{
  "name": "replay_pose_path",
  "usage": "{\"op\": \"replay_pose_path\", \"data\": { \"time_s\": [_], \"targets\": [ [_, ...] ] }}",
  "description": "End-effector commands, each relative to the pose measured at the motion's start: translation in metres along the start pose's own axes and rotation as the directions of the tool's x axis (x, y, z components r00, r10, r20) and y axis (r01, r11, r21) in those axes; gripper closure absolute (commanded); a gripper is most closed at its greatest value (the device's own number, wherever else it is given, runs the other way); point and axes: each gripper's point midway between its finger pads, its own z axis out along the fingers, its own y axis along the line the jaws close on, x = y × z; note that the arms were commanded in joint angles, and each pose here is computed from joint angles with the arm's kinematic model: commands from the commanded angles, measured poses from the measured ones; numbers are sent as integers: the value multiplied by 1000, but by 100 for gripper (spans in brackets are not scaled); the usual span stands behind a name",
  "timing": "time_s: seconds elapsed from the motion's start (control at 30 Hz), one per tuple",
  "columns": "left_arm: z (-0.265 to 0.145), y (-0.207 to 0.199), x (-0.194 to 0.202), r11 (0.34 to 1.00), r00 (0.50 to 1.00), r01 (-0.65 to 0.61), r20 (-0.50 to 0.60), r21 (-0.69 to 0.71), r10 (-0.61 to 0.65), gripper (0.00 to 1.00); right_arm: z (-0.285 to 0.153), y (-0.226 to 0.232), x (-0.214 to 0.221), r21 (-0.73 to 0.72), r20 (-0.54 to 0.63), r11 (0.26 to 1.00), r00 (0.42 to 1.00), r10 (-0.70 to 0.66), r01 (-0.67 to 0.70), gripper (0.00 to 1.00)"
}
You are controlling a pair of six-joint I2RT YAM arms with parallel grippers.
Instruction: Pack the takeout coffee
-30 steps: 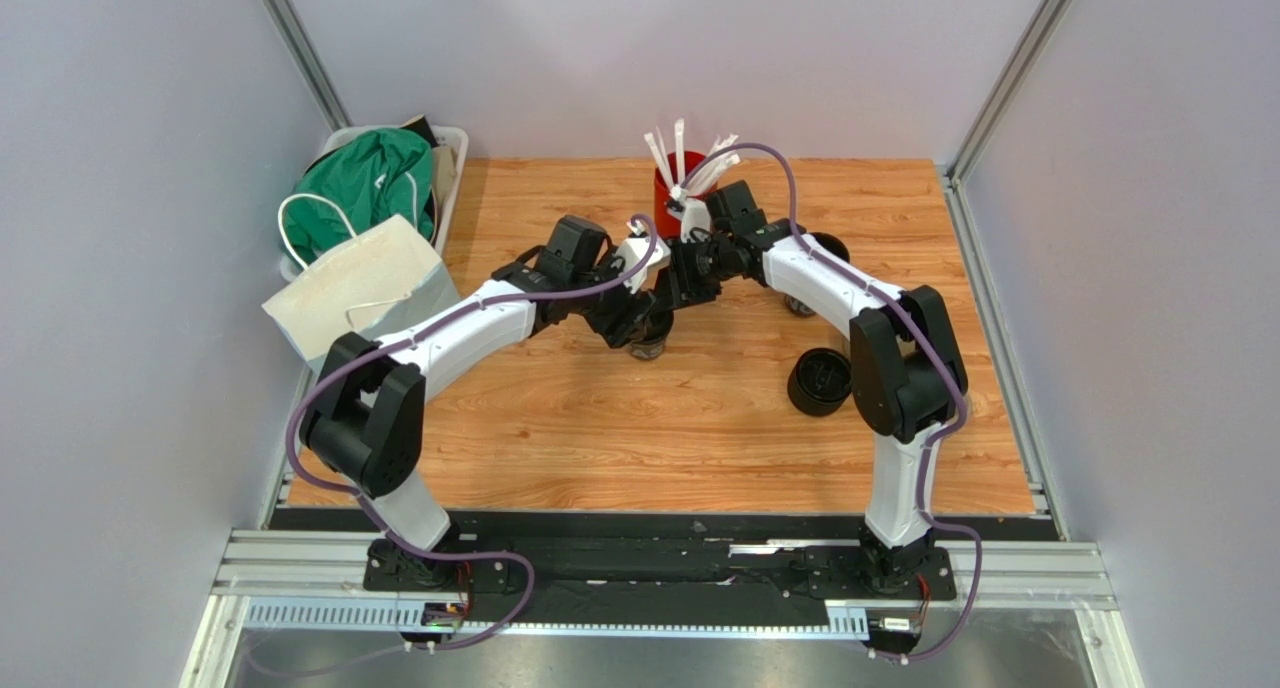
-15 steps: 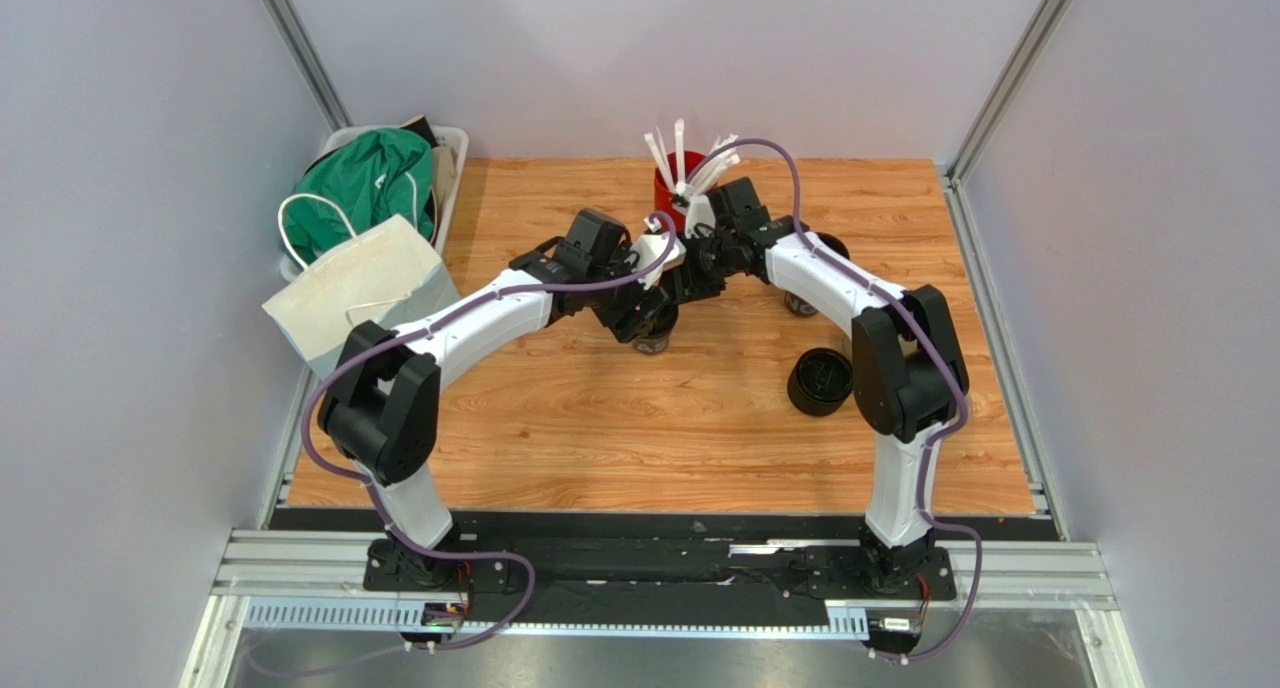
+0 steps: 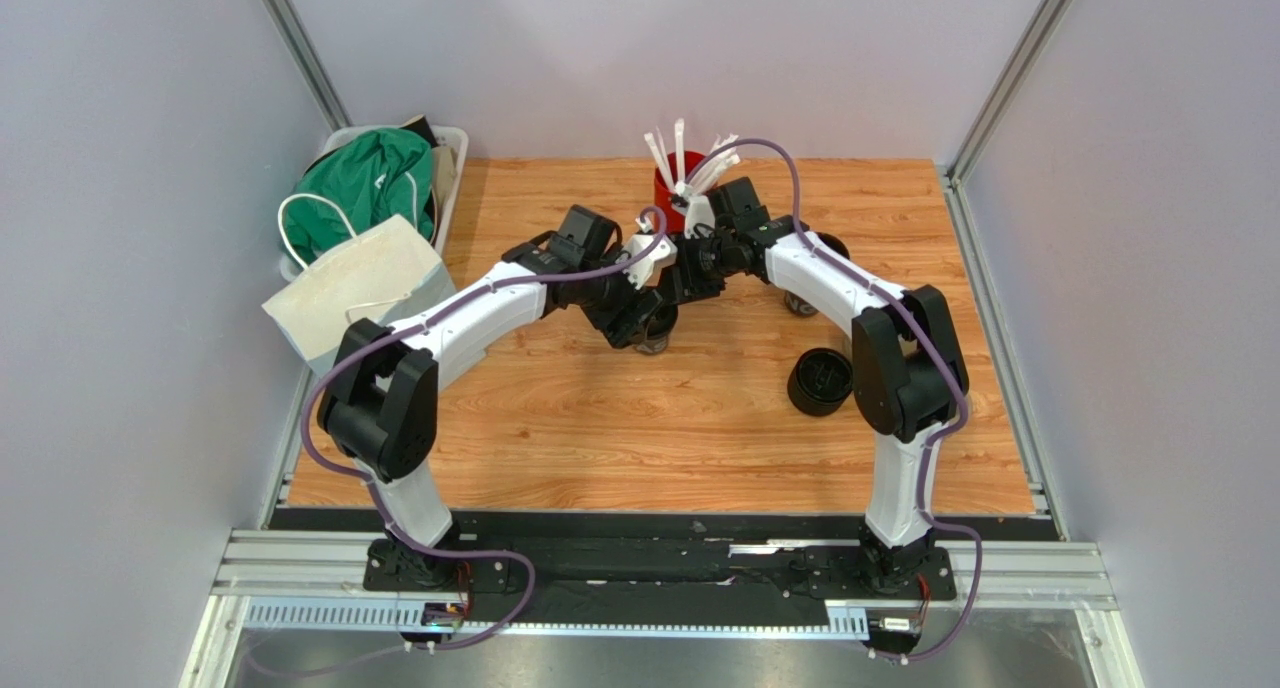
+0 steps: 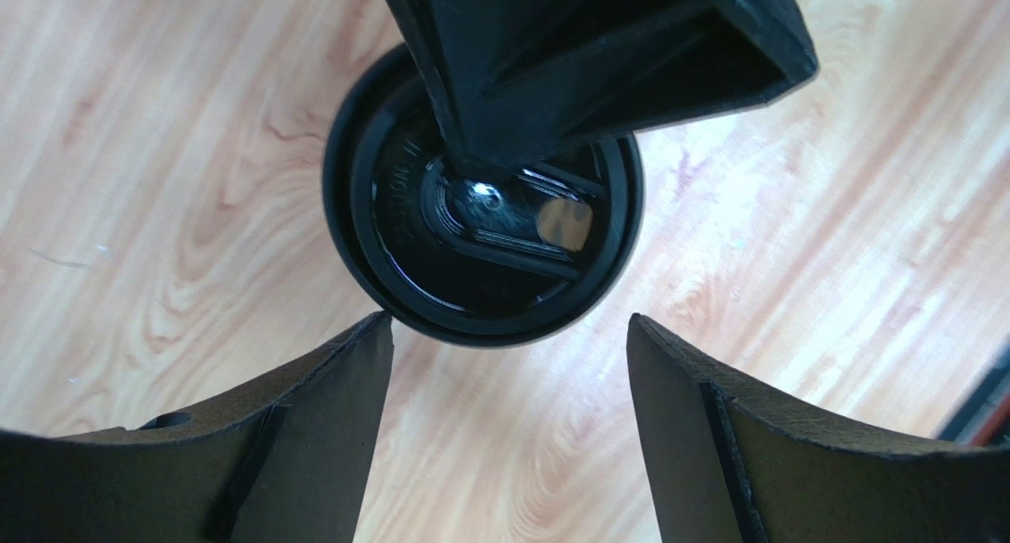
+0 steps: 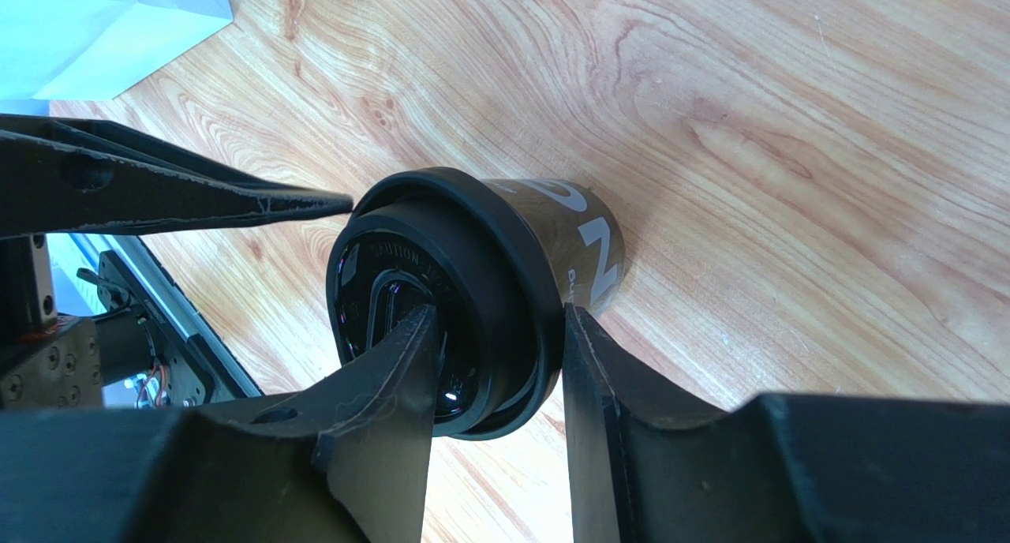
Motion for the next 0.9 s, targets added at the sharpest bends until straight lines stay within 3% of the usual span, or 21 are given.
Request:
{"op": "replay_pose_path", "data": {
  "time_s": [0.0, 0.2, 0.6, 0.87],
  "targets": [
    [-22, -7, -22, 993, 996, 67, 57, 95, -73, 20, 19, -47, 61, 168, -190, 986, 981, 32, 1, 70],
    [-55, 12, -58, 985, 971, 132, 186, 112, -152, 19, 20, -45, 62, 146, -204, 989, 979, 6, 24, 70],
    [-34, 45, -33, 928, 925, 316, 152, 195, -347, 20, 20, -35, 64, -29, -308, 980, 931, -196, 197, 69],
    [-15, 53, -23, 920, 926, 333, 113, 206, -361, 21, 15, -22, 56, -182, -345, 952, 890, -297, 247, 67]
  ]
}}
